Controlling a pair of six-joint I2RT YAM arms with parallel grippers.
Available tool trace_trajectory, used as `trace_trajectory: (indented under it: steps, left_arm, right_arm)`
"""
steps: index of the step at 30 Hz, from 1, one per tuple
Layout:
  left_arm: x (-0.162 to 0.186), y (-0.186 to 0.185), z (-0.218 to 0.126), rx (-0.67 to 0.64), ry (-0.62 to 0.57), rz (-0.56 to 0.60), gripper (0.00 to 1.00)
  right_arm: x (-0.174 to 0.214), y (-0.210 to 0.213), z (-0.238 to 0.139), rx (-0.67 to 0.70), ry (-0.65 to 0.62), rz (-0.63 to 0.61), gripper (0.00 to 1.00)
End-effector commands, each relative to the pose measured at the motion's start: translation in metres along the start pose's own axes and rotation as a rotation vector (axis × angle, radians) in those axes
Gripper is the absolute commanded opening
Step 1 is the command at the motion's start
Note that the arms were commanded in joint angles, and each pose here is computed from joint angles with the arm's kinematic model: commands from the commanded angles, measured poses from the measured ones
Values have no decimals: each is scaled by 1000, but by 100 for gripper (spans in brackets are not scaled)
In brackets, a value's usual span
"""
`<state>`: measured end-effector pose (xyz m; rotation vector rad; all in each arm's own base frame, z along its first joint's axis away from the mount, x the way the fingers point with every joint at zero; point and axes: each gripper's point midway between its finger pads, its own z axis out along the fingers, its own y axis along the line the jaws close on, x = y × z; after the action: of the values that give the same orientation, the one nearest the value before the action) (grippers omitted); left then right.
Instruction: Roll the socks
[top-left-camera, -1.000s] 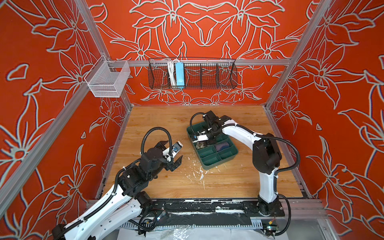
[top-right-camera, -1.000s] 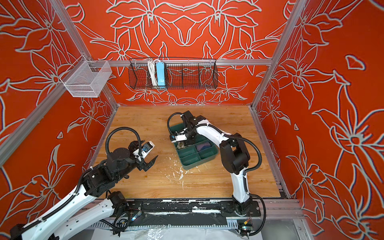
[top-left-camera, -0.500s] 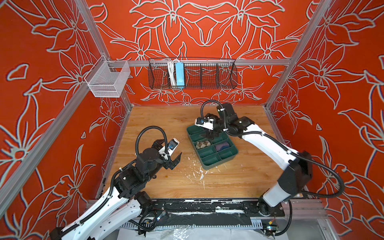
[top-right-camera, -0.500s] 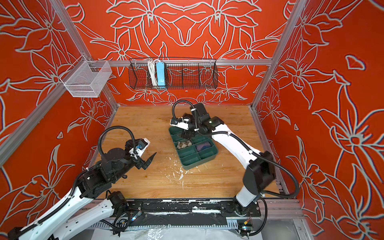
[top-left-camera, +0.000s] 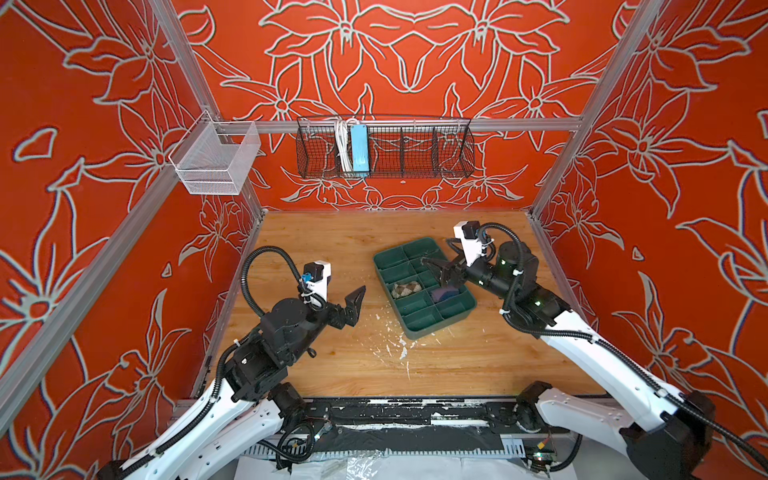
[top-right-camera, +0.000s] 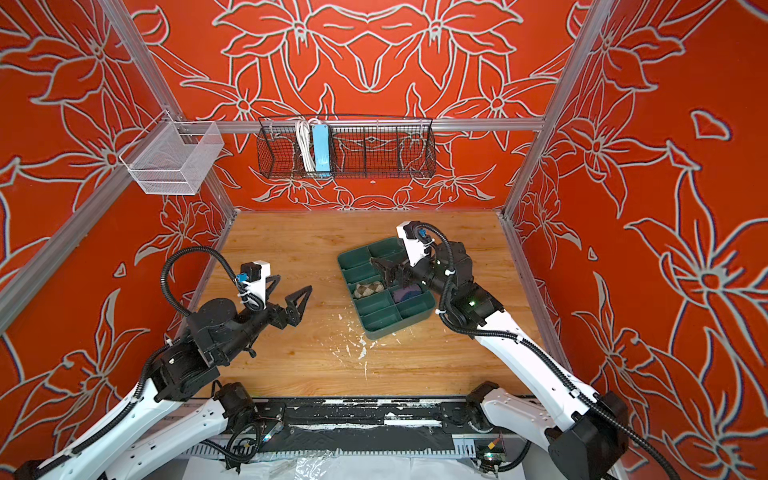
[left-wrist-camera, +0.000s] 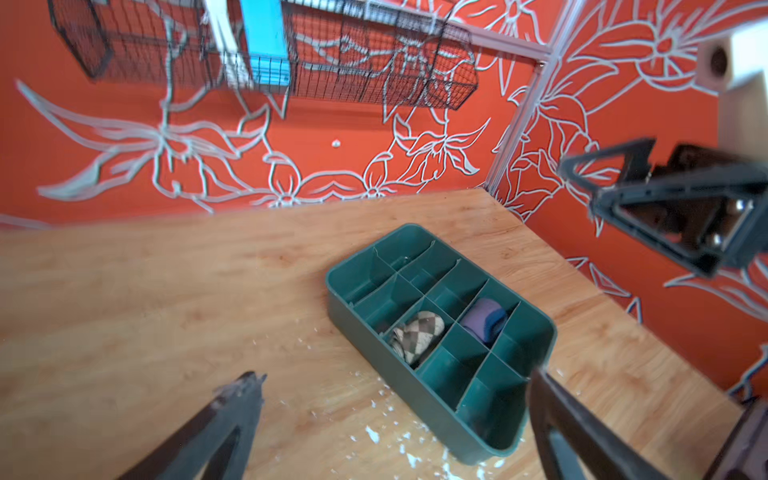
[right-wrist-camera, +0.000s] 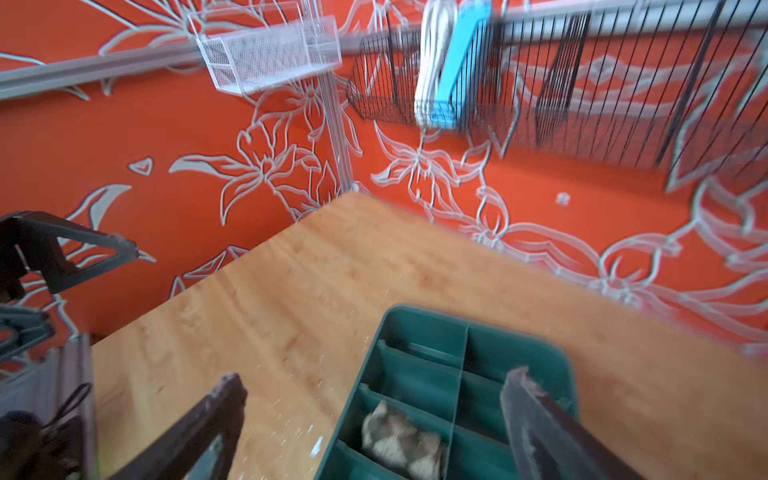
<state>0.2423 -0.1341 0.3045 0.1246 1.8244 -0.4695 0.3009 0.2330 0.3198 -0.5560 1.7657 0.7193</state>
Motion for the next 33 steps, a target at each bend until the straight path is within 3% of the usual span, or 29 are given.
trace_trajectory:
  steps: [1,5,6,10,19,21,29,33]
  left_arm:
    - [10,25,14,-139,93,-195,97]
    - [51,55,30,-255,268,-391,97]
    - [61,61,32,-273,291,-449,97]
    - [92,80,33,-336,316,-619,97]
    - [98,100,11,-402,203,-626,98]
    - [96,102,8,-405,184,-621,98]
    - [95,102,9,-400,180,-603,98]
    - [95,103,8,-400,175,-593,98]
  right_arm:
    - [36,-20,0,121,222,115,91]
    - [101,-54,2,299,575,127,76]
    - [114,-55,4,297,646,123,71]
    - [147,-46,9,246,810,165,66]
    - [201,-55,21,338,948,185,62]
    - [207,-53,30,347,952,184,54]
    - [232,-68,48,503,994,154,39]
    - [232,-69,51,555,970,172,22]
